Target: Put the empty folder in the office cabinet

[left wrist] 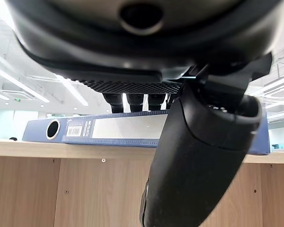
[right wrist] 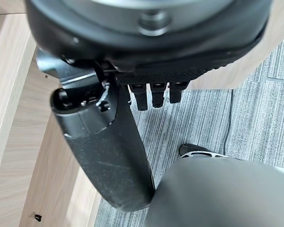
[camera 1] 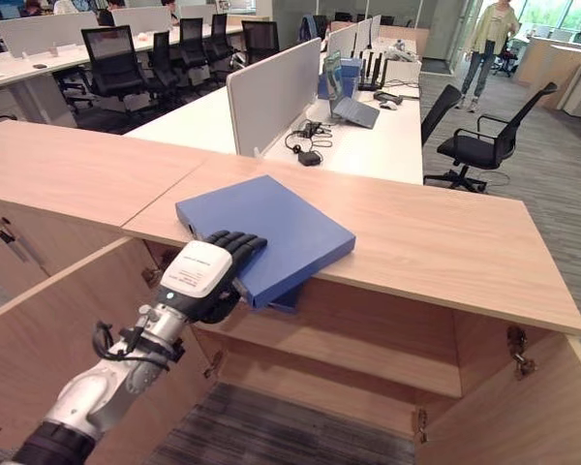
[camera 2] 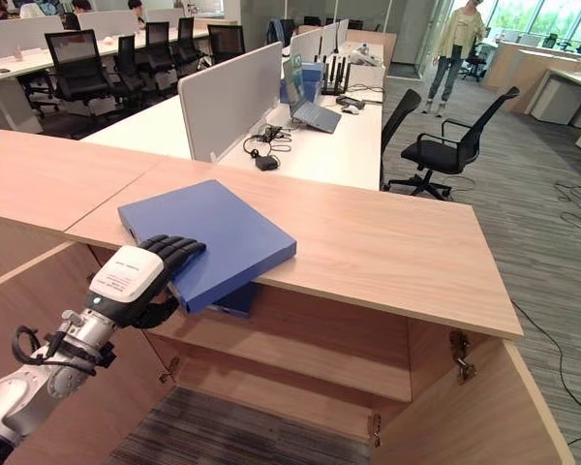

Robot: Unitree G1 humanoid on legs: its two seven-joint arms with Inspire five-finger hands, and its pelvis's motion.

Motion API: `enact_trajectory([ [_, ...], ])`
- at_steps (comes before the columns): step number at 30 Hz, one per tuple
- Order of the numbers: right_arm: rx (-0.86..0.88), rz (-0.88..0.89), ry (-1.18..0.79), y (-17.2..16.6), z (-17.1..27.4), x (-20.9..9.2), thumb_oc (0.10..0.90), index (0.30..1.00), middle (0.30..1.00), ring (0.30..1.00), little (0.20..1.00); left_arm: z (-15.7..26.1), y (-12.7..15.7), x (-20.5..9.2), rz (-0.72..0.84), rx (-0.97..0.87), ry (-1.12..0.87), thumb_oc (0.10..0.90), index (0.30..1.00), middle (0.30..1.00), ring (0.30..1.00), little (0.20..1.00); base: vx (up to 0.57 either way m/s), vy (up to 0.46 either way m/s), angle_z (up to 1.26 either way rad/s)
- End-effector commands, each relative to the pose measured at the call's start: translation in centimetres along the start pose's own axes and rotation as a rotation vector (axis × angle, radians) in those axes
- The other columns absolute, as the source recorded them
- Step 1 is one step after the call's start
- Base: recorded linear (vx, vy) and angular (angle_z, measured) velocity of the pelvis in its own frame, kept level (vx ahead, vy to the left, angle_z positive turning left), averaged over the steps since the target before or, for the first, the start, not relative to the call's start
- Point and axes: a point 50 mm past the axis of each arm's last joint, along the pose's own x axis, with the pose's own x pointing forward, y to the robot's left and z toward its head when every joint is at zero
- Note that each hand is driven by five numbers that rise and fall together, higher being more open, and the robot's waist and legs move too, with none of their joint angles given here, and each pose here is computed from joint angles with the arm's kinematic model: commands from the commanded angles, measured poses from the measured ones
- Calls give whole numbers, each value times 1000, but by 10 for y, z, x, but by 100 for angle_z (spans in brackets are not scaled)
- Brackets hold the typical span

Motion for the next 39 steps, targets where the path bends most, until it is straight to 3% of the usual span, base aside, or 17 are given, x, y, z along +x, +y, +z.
enact_trajectory([
  [1,-79,-4,-88,-4,27,2,800,900,900,900,900,-8,32,25,160,89,-17,400,300,300,300,300,-1,3,-5],
  [16,-57,-17,-73,-1,23,2,800,900,900,900,900,8,3,21,185,-194,75,400,300,300,300,300,0,1,-2],
  [21,-33,-26,-65,-2,22,2,800,900,900,900,900,37,31,15,283,-485,-20,400,300,300,300,300,0,0,0],
  [24,-25,-26,-49,-4,19,2,800,900,900,900,900,55,47,14,298,-855,-106,400,300,300,300,300,-13,-1,8],
  [26,-31,-15,-54,-7,23,2,800,900,900,900,900,64,59,12,243,-1200,-228,400,300,300,300,300,-23,13,8],
  [27,-32,-2,-65,-7,28,3,800,900,900,900,900,67,65,11,201,-1319,-294,400,300,300,300,300,-24,20,6],
  [28,-33,0,-66,-7,28,3,800,900,900,900,900,66,66,10,199,-1322,-295,400,300,300,300,300,0,0,0],
  [29,-45,44,-86,-1,35,3,800,900,900,900,900,65,78,5,94,-1500,-396,400,300,300,300,300,0,0,0],
  [32,-75,100,-94,8,38,3,800,900,900,900,900,65,71,3,-19,-1739,-425,400,300,300,300,300,0,0,0],
  [39,-104,124,-112,11,41,3,800,900,900,900,900,67,44,0,-115,-2001,-361,400,300,300,300,300,0,0,0],
])
